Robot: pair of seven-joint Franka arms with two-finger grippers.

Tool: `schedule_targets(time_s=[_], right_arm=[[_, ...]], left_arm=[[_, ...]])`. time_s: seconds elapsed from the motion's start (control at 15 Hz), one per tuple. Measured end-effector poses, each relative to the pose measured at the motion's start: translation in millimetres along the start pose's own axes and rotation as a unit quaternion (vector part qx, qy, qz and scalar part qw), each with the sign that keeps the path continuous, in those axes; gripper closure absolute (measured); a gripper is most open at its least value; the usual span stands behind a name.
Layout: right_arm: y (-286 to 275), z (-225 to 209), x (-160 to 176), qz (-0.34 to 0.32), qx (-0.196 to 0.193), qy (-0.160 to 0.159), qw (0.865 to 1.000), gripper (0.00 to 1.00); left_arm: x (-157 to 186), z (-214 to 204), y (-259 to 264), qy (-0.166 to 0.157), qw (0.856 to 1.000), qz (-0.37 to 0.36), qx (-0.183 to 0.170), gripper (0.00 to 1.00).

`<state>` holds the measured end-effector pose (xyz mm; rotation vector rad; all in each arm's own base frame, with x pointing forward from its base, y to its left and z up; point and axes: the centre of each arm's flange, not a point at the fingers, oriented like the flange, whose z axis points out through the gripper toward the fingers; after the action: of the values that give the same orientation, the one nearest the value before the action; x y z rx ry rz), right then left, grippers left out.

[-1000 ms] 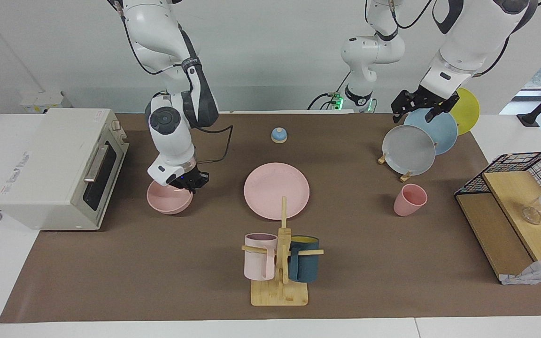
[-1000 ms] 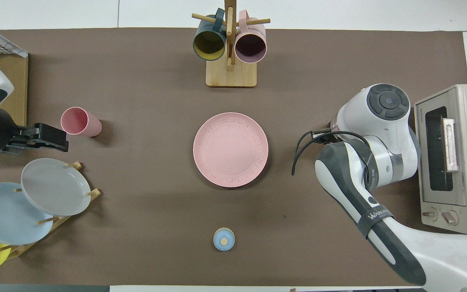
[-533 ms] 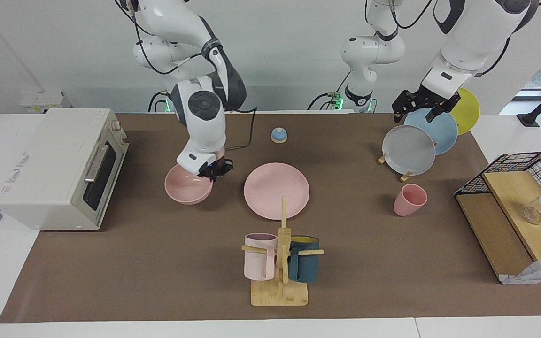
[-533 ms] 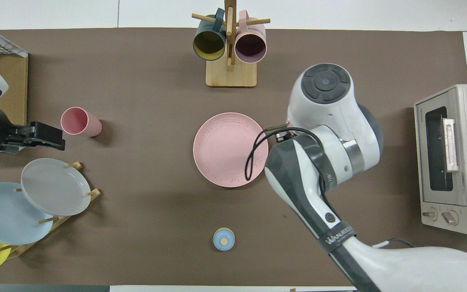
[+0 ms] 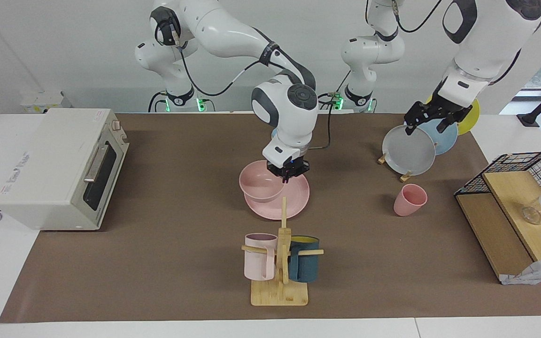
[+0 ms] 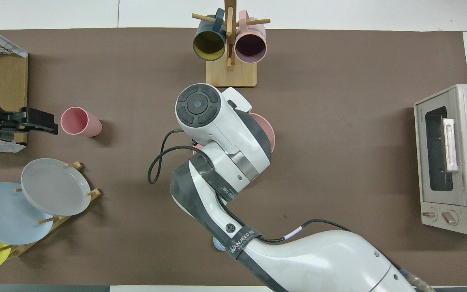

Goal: Organize tableware
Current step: 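Carry the pink bowl with the right gripper over the pink plate, then lower the bowl onto the plate and open the right gripper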

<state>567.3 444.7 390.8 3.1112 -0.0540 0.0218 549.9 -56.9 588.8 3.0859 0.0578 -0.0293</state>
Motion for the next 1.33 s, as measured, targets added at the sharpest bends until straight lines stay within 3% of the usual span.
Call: schedule_targets(time_s=[0.33, 0.53, 0.8, 1.13, 1.2, 1.33], right_arm=[[-17.1, -6.3, -5.4, 0.018, 0.038, -0.002, 0.999, 0.96], [-27.2, 3.7, -18.5, 0.019, 0.034, -0.013, 0.999, 0.96], [-25.2, 19.5, -22.8, 0.019, 0.026, -0.021, 0.999, 0.96], [-26.0, 21.1, -19.5, 0.021, 0.039, -0.007, 0.999, 0.95], [-24.2, 19.9, -17.7, 0.023, 0.040, -0.006, 0.999, 0.93], [-16.2, 10.1, -13.0, 0.028, 0.035, -0.010, 0.999, 0.75]], left_arm=[[62.3, 106.7, -1.4, -0.007, 1.000, -0.005, -0.009, 0.00], [77.9, 163.6, -2.5, -0.011, 1.000, -0.008, -0.012, 0.00], [74.4, 185.0, -4.1, -0.014, 1.000, -0.024, -0.012, 0.00], [72.7, 200.3, -5.1, 0.002, 0.999, -0.029, -0.013, 0.00], [71.8, 204.1, -5.5, 0.004, 0.999, -0.030, -0.013, 0.00], [70.1, 209.6, -6.0, 0.004, 0.999, -0.030, -0.013, 0.04]])
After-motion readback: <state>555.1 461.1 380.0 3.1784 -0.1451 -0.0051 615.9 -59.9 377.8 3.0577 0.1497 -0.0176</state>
